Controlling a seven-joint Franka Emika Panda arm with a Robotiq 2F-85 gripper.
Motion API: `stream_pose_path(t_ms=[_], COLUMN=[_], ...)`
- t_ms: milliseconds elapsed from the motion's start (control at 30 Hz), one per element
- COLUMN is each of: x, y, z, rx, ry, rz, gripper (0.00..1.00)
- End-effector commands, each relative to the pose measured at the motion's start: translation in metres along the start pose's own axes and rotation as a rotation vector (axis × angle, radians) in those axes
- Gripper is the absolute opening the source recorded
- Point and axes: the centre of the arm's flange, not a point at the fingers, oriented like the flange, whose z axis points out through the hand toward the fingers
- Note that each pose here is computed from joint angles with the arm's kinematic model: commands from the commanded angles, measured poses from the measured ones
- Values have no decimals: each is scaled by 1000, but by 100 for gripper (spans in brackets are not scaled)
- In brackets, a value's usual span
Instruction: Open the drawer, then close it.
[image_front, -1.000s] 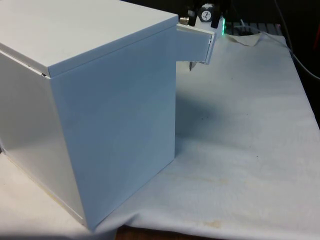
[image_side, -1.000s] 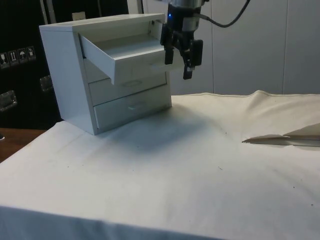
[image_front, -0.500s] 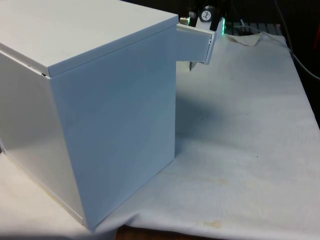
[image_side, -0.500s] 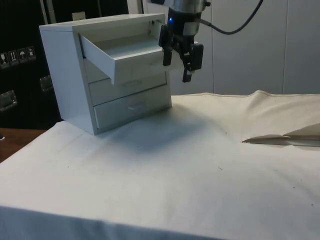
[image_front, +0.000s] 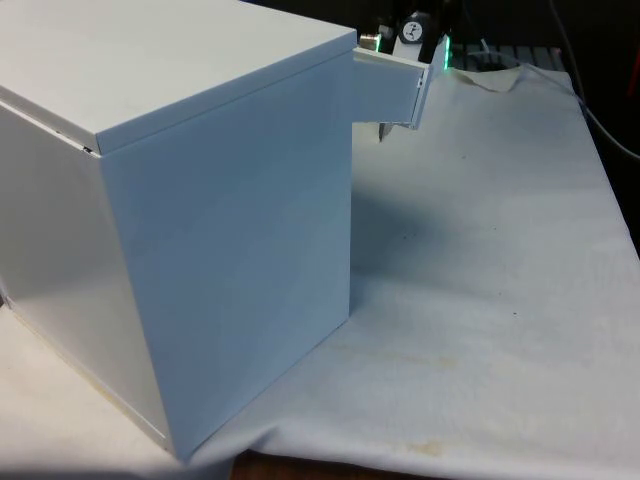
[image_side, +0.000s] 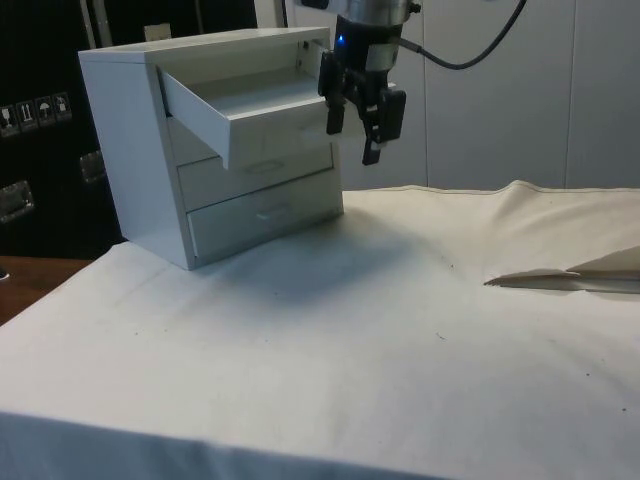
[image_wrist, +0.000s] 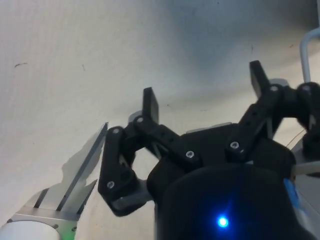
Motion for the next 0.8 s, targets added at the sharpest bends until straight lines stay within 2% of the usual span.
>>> stream_pose_path(t_ms=[0, 33, 133, 167, 300, 333, 367, 433, 467, 500, 533, 767], x=[0, 0, 0, 0, 0, 0, 0, 0, 0, 0, 0, 2], y=[0, 0, 0, 0, 0, 0, 0, 0, 0, 0, 0, 0], z=[0, 0, 0, 0, 0, 0, 0, 0, 0, 1, 0, 1], rx=[0, -8, -7, -7, -7, 1, -7, -7, -7, -5, -6, -4], ry=[0, 5, 5, 5, 6, -1, 6, 6, 6, 4, 4, -1], rz=[0, 0, 0, 0, 0, 0, -1, -1, -1, 0, -1, -2], gripper=[84, 84, 67, 56, 36, 28, 28, 18, 7, 3, 0, 0])
